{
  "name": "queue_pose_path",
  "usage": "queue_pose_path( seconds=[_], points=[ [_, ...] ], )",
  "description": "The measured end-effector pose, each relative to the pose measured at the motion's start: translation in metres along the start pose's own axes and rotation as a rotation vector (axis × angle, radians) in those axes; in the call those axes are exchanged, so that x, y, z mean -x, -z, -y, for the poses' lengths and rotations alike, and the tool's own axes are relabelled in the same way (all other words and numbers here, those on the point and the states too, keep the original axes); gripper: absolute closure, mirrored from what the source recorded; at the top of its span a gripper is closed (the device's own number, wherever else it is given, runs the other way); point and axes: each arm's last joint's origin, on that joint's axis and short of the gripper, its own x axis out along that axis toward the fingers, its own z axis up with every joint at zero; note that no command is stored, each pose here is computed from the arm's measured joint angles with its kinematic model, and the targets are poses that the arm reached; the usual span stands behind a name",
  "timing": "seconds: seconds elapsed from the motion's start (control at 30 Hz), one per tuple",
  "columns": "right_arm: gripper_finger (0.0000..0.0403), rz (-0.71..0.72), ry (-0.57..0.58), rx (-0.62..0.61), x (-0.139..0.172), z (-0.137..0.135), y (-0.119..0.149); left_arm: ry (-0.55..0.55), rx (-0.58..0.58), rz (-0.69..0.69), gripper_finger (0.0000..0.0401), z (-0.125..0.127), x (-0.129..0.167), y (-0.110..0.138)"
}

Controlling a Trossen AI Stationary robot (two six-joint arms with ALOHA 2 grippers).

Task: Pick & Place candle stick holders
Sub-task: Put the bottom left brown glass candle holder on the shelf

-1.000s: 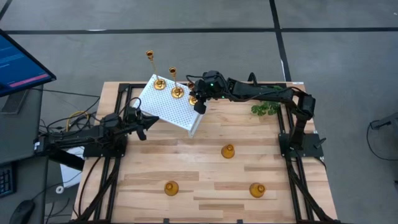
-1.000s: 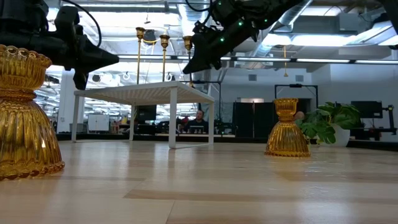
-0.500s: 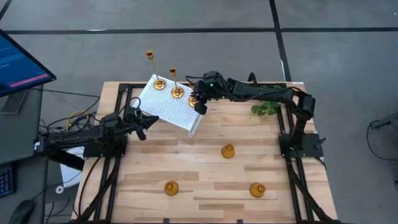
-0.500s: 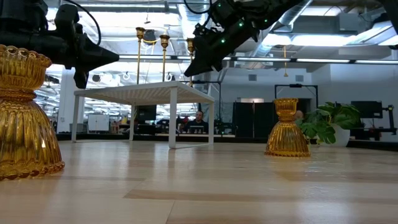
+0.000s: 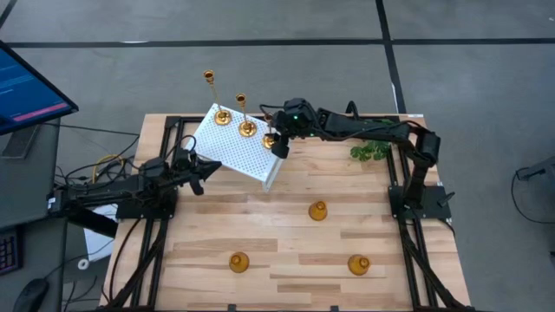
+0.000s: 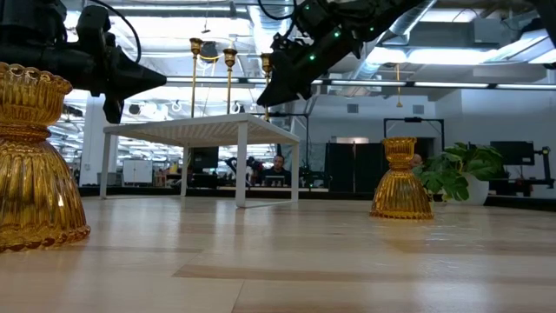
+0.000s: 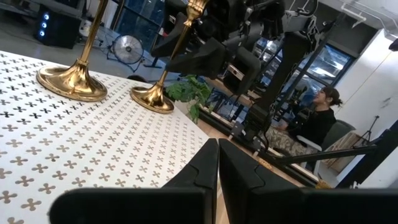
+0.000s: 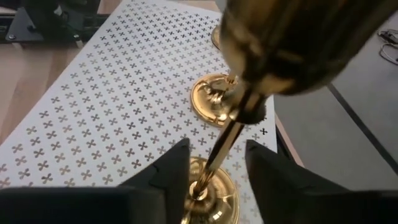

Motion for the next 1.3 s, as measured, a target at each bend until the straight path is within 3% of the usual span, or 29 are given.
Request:
queue_pose_path(
  seconds=[0.2, 0.3, 0.53, 0.63, 0.73, 0.93, 1.03, 1.13, 1.3],
  points=[
    [0.0173, -0.011, -0.003, 0.009, 0.009, 0.000, -0.002, 0.002, 0.001, 0.006, 0.0389, 0.000, 0.000, -0.001],
    [0.0155, -0.007, -0.003, 0.020, 0.026, 0.001, -0.009, 0.003, 0.001, 0.007, 0.0389, 0.000, 0.000, -0.001],
    [0.0167, -0.108, -0.022, 0.043, 0.082, 0.001, -0.015, 0.009, 0.015, 0.019, 0.0389, 0.001, 0.000, -0.002],
    [0.0175, -0.210, -0.050, 0.036, 0.114, -0.005, -0.009, 0.033, 0.156, 0.012, 0.0389, 0.002, 0.000, -0.002],
    [0.0182, -0.269, -0.053, 0.021, 0.151, -0.016, -0.002, 0.030, 0.198, 0.016, 0.0389, 0.002, 0.000, -0.002],
    [0.0196, -0.157, 0.035, -0.074, 0.240, -0.039, 0.013, 0.073, 0.313, 0.028, 0.0389, 0.004, 0.000, -0.005],
    [0.0204, -0.055, 0.080, -0.154, 0.276, -0.046, 0.024, 0.147, 0.374, -0.055, 0.0393, 0.009, -0.003, -0.008],
    [0.0212, 0.024, 0.115, -0.229, 0.299, -0.048, 0.038, 0.144, 0.416, -0.186, 0.0397, 0.018, -0.013, -0.015],
    [0.0224, 0.076, 0.126, -0.330, 0.315, -0.050, 0.055, 0.173, 0.440, -0.575, 0.0398, 0.044, -0.043, -0.024]
  ],
)
